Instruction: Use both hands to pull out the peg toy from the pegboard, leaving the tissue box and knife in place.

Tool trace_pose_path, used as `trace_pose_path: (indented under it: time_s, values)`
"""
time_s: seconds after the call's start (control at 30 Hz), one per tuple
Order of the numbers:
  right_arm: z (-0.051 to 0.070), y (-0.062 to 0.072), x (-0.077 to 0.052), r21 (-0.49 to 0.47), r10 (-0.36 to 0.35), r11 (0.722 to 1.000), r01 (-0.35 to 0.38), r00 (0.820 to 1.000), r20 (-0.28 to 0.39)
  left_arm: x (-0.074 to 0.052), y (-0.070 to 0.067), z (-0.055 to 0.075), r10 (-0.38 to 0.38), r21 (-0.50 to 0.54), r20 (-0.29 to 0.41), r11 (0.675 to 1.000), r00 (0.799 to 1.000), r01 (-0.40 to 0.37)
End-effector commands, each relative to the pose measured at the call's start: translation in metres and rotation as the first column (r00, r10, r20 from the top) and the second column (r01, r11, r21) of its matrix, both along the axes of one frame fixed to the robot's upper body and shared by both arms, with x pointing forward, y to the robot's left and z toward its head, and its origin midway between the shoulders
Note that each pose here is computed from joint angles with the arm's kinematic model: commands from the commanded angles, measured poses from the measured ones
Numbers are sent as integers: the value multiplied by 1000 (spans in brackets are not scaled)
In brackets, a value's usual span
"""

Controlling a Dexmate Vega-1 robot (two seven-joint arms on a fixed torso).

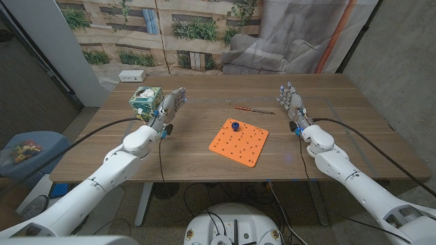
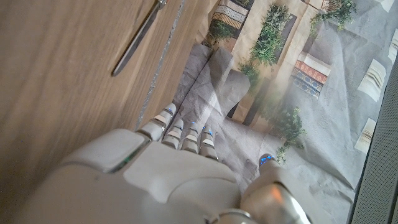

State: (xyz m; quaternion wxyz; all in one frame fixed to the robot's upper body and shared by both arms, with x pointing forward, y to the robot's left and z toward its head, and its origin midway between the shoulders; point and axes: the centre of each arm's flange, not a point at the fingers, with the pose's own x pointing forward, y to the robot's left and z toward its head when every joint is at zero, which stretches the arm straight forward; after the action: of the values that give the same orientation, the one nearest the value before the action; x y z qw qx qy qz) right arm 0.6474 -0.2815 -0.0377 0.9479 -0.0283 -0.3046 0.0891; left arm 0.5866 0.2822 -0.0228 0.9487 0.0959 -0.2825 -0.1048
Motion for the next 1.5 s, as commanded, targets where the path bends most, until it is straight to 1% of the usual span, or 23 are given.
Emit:
trace_pose_path:
  time_s: [0.03, 0.3, 0.43, 0.57, 0.77, 0.9, 0.97, 1.0, 1.07, 1.1, 1.17, 1.23, 1.3, 1.37, 1.43, 1.47, 1.5]
  values:
    - [-3, -2, 1, 2, 7, 1000, -7, 1000, 23, -34, -9, 6, 53, 153, 31, 986, 998, -57]
    - [-4, -4, 2, 5, 6, 1000, -6, 999, 32, -54, -11, 16, 68, 262, 59, 962, 996, -82]
    - [-5, -5, 4, 9, 9, 1000, -9, 999, 32, -64, -12, 24, 90, 364, 81, 925, 993, -114]
    - [-5, -5, 7, 7, 13, 1000, -13, 999, 34, -71, -17, 28, 97, 443, 108, 886, 989, -135]
    - [-5, -6, 13, 14, 16, 1000, -16, 999, 45, -79, -32, 26, 98, 511, 164, 842, 982, -169]
    - [-4, -7, 15, 13, 15, 1000, -15, 999, 46, -87, -38, 26, 108, 584, 211, 783, 971, -214]
    - [-3, -8, 16, 12, 14, 1000, -14, 999, 45, -91, -39, 27, 115, 624, 232, 744, 966, -239]
    - [-3, -9, 17, 12, 13, 1000, -14, 999, 44, -93, -40, 27, 117, 636, 241, 730, 963, -248]
    - [-2, -10, 18, 10, 12, 1000, -13, 999, 42, -98, -41, 28, 118, 675, 260, 688, 958, -268]
    - [-2, -11, 18, 9, 11, 1000, -11, 999, 41, -100, -41, 28, 116, 688, 266, 673, 957, -273]
    - [-2, -13, 19, 10, 9, 1000, -10, 999, 41, -103, -43, 27, 114, 699, 280, 656, 953, -284]
    - [-2, -14, 19, 9, 6, 1000, -6, 999, 39, -107, -46, 25, 109, 716, 299, 631, 948, -299]
    - [-2, -14, 20, 10, 3, 1000, -3, 999, 39, -109, -49, 24, 102, 737, 321, 597, 941, -316]
    - [-3, -15, 20, 9, 0, 1000, -1, 999, 38, -111, -53, 22, 96, 749, 344, 571, 934, -335]
    - [-4, -16, 21, 10, -1, 1000, 1, 999, 37, -114, -56, 20, 97, 769, 371, 525, 924, -364]
    - [-4, -16, 21, 9, -2, 1000, 1, 999, 37, -114, -57, 20, 92, 775, 373, 516, 923, -365]
    - [-4, -16, 22, 6, -3, 1000, 2, 999, 37, -114, -58, 19, 89, 777, 373, 513, 924, -363]
